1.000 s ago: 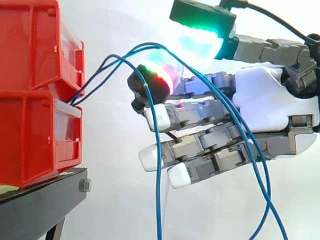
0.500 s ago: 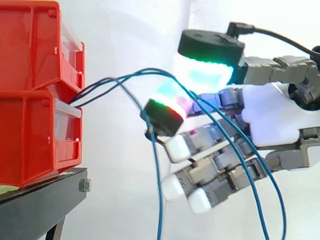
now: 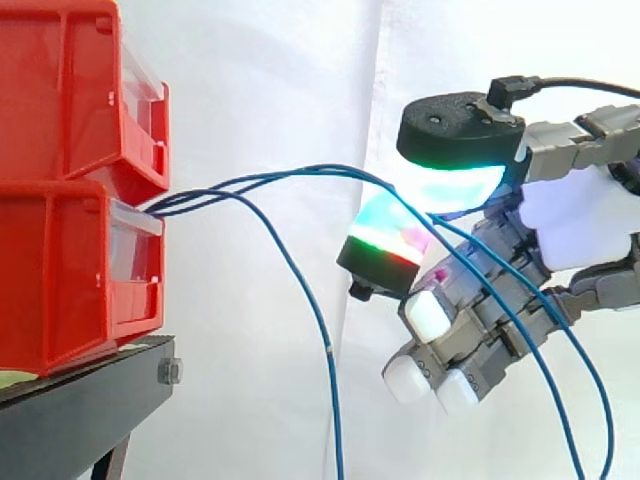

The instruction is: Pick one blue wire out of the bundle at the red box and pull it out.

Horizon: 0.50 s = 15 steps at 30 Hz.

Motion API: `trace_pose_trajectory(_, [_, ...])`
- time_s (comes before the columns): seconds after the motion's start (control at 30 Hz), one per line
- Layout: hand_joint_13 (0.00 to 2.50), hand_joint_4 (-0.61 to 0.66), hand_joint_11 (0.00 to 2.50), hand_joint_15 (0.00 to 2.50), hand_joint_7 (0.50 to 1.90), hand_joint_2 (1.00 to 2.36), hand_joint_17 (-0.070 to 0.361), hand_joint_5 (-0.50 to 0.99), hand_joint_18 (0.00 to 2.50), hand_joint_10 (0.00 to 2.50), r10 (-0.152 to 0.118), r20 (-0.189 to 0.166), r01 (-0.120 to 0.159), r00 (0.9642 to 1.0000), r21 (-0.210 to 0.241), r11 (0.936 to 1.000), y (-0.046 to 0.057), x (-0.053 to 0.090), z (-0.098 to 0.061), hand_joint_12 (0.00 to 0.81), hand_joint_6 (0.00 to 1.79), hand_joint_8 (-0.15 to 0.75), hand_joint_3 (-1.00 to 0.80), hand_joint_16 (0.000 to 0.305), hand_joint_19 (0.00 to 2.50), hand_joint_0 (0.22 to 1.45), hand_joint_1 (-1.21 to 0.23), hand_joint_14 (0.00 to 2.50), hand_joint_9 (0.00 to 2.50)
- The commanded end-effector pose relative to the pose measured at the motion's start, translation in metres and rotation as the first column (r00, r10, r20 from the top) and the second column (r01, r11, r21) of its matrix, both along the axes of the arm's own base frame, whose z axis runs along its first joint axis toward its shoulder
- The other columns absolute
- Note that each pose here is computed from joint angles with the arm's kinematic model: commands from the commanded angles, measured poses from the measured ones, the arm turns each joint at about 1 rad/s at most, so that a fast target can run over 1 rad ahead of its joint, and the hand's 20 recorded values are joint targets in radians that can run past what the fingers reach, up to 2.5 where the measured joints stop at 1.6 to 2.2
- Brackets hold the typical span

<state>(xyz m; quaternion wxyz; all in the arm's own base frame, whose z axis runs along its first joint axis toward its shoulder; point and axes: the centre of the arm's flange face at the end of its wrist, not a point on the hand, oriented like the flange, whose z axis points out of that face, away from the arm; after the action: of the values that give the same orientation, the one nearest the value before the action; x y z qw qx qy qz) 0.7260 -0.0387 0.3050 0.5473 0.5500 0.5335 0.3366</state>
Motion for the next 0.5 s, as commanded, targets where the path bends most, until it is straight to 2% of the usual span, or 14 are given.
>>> trace_pose_trajectory(0.0, [0.68, 0.05, 0.35, 0.33, 1.16, 1.01, 0.159, -0.13, 0.59, 0.01, -0.018, -0.001, 0.018, 0.9998, -0.015, 0.9997, -0.0026, -0.0005, 0.0007, 0.483, 0.91, 0.335, -0.14, 0.071, 0.39, 0.57, -0.71, 0.01, 0.99])
trace_pose_trajectory(0.1, [0.67, 0.05, 0.34, 0.32, 1.19, 1.01, 0.153, -0.13, 0.56, 0.01, -0.04, -0.002, 0.04, 0.9992, -0.029, 0.9988, -0.005, -0.0012, 0.0009, 0.471, 0.9, 0.322, -0.16, 0.068, 0.38, 0.58, -0.72, 0.01, 0.97])
trace_pose_trajectory(0.2, [0.62, -0.01, 0.4, 0.32, 1.21, 1.02, 0.132, -0.16, 0.52, 0.01, -0.059, -0.006, 0.058, 0.9982, -0.047, 0.9972, -0.0051, -0.0019, 0.001, 0.427, 0.92, 0.293, -0.15, 0.059, 0.38, 0.63, -0.77, 0.01, 0.9])
trace_pose_trajectory(0.3, [0.62, -0.02, 0.45, 0.32, 1.21, 1.02, 0.132, -0.17, 0.54, 0.01, -0.061, -0.007, 0.061, 0.9981, -0.051, 0.9969, -0.0064, -0.002, 0.001, 0.423, 0.92, 0.305, -0.16, 0.059, 0.36, 0.66, -0.79, 0.01, 0.9])
trace_pose_trajectory(0.33, [0.63, 0.0, 0.45, 0.32, 1.17, 1.02, 0.132, -0.17, 0.55, 0.02, -0.061, -0.007, 0.061, 0.9981, -0.051, 0.9969, -0.0064, -0.002, 0.001, 0.423, 0.93, 0.305, -0.18, 0.059, 0.36, 0.66, -0.79, 0.01, 0.91])
trace_pose_trajectory(0.47, [0.64, 0.11, 0.38, 0.32, 1.21, 1.02, 0.132, -0.15, 0.54, 0.01, -0.058, -0.006, 0.058, 0.9983, -0.05, 0.9971, -0.0051, -0.0017, 0.0011, 0.418, 0.91, 0.291, -0.28, 0.059, 0.39, 0.61, -0.73, 0.01, 0.95])
